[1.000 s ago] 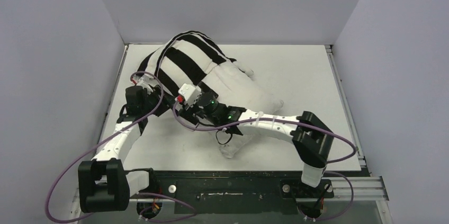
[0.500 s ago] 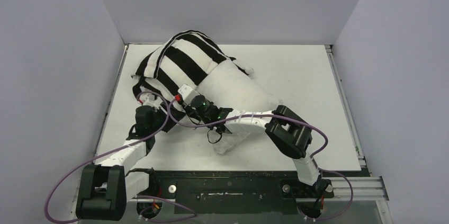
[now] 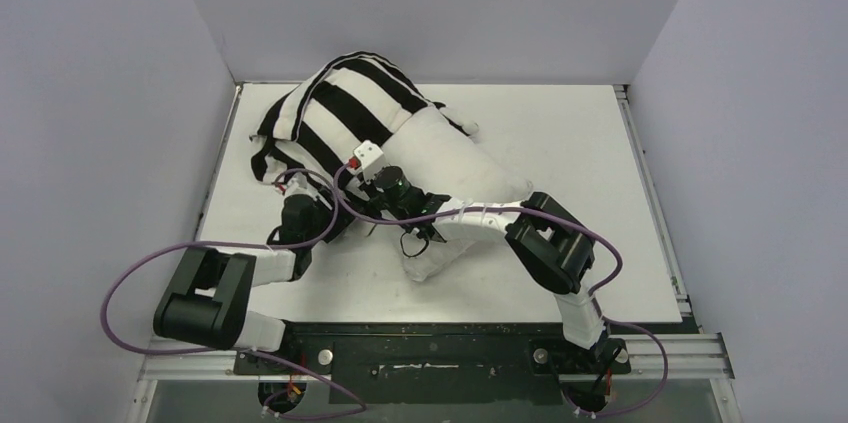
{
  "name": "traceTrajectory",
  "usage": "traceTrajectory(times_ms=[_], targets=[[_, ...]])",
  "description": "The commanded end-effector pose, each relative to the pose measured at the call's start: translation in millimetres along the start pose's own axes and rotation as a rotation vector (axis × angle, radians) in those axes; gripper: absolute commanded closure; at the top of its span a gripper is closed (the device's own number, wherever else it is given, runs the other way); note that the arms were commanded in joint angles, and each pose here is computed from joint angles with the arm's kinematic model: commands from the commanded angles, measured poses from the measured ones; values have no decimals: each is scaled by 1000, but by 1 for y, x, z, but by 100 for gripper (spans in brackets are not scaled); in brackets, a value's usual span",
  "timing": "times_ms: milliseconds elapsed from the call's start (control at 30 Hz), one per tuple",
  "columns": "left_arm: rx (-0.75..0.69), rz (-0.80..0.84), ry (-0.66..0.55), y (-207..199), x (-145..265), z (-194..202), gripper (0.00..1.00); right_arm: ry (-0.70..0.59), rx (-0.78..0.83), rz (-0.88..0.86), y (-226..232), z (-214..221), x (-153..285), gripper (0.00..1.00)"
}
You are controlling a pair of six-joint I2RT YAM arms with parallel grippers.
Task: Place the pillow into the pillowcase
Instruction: Stuff the pillow into the pillowcase.
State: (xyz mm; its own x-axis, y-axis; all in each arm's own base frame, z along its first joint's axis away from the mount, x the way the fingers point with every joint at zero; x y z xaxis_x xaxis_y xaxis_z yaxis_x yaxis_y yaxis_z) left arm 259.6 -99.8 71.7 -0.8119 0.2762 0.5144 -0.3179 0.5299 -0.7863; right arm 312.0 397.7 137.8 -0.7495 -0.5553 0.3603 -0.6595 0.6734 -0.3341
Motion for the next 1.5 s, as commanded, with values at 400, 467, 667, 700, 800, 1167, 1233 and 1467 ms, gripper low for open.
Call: traceTrajectory(times_ms=[400,467,667,700,800,1167,1233,1467], targets=[[-172,126,-197,-93,7,-44,100,-245,-634,1,-40,-31,4,100],[-228,184,-167,-118,30,-27,100,-338,-701,22,-57,-55,7,100],[-267,284,-19,-125,84,63,100,-505,-857,126,-94,-95,15,100],[-277,297,10,-124,91,78,100,-506,-875,144,-96,-94,15,100],[-330,279,10,-124,98,96,100,-506,-928,181,-96,-86,12,100],[-457,433,-151,-225,166,40,100,-552,-1068,33,-118,-111,61,100],[-477,501,-161,-259,190,27,100,-567,-1096,-54,-121,-130,81,100],[-536,338,-297,-251,181,5,74,-561,-1094,-111,-128,-136,101,100]])
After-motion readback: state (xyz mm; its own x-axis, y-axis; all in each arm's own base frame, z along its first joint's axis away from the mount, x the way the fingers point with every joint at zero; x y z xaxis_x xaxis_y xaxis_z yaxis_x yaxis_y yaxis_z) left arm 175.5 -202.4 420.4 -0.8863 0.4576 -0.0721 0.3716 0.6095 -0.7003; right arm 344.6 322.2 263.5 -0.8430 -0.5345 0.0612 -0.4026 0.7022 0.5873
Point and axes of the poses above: each gripper's point midway between its finger pads, its own x axis back along the fingers, its own y axis along the line the jaws close on, z = x × y, the point moved 7 cm from there along x, back along the fingers, and after that the axes turned 10 degrees about x, right-handed, at the moved point
